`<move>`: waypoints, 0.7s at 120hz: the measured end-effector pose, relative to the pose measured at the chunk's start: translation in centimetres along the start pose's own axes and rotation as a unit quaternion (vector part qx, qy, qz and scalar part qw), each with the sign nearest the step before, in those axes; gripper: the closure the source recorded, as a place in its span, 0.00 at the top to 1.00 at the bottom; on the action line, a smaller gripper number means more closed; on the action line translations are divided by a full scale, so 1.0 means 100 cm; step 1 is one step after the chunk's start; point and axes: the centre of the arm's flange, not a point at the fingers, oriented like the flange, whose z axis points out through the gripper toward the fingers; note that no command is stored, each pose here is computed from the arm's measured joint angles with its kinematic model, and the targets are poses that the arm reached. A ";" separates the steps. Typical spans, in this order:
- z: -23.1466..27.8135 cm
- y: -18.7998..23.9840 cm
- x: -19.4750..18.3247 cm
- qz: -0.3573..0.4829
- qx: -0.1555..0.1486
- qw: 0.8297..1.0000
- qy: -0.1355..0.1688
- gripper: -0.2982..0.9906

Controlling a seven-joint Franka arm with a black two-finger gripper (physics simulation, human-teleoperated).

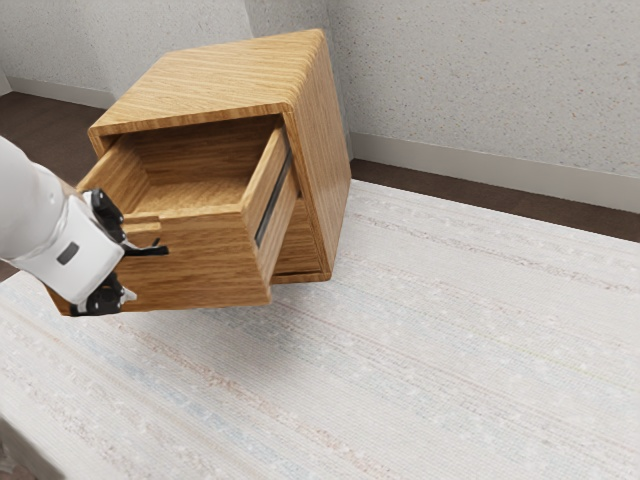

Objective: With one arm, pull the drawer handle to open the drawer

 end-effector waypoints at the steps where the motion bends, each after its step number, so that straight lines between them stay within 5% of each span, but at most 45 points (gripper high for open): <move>1: 0.000 0.001 0.000 0.000 0.000 1.000 0.000 0.49; 84: -0.017 0.009 0.004 0.000 0.013 1.000 0.010 0.49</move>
